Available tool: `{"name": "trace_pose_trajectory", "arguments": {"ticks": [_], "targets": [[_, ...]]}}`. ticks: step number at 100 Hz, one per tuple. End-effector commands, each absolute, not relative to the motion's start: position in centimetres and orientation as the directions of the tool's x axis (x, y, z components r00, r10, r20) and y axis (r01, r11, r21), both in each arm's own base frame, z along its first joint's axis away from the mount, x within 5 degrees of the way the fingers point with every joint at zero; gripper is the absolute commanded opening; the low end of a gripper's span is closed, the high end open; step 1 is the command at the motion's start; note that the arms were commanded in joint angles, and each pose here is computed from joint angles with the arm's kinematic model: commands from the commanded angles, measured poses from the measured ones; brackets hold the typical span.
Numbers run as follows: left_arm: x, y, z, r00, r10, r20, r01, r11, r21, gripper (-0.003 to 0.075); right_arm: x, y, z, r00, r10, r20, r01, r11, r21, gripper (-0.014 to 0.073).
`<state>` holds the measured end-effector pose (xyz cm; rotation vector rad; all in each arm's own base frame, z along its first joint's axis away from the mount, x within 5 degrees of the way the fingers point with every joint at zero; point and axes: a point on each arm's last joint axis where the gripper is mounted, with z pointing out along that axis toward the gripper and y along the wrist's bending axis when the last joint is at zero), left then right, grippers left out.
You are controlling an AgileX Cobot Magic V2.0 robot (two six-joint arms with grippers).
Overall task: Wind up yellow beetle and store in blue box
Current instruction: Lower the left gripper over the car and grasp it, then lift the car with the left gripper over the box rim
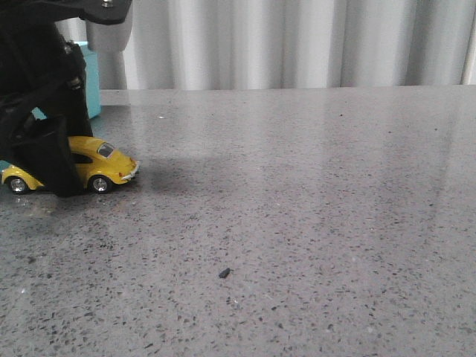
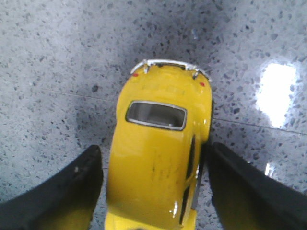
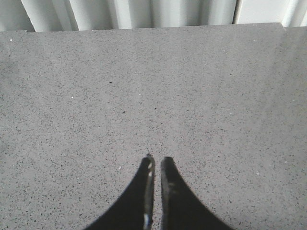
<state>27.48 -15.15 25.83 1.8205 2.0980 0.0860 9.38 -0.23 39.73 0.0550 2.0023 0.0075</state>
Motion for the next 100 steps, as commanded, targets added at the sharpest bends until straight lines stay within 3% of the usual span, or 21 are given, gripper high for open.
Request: {"name": "trace_pose_trajectory", "arguments": {"ticks": [1,12,38,54,81,100], "targets": [[27.5,-15.4,27.7,-0.085,0.957,-0.277,0.925,0.179,0.336,0.0402,9.4,-0.2,41.0,-0.335,0.032,-0.942,0.032,0.999,0.022,-0.0041],[27.5,-15.4,27.7,-0.085,0.957,-0.276,0.925,0.179,0.336,0.0356,9.4,-0.2,41.0,-0.335,0.032,-0.942,0.032,0.999,0.022,-0.0041],[27.5,-15.4,27.8,-0.084,0.957,-0.277,0.924,0.179,0.337,0.0155,9.4,-0.2,41.0,-0.335,0.032,-0.942,0.032,0.999,0.022,-0.0041],[27.8,-15.7,29.0,-0.084,0.95,-0.3,0.917,0.192,0.35,0.0098,9.4,-0.2,41.0,-0.335,0.032,-0.942,0.032,0.999,0.022,-0.0041],[28.2,-16.6,36.0,-0.066,0.901,-0.428,0.891,0.246,0.38,0.0093,9.4,-0.2,41.0,-0.335,0.032,-0.942,0.032,0.999,0.022,-0.0041],[28.2,-15.7,41.9,-0.118,0.861,-0.495,0.835,0.355,0.419,0.0093,9.4,-0.2,41.0,-0.335,0.032,-0.942,0.032,0.999,0.022,-0.0041]]}}
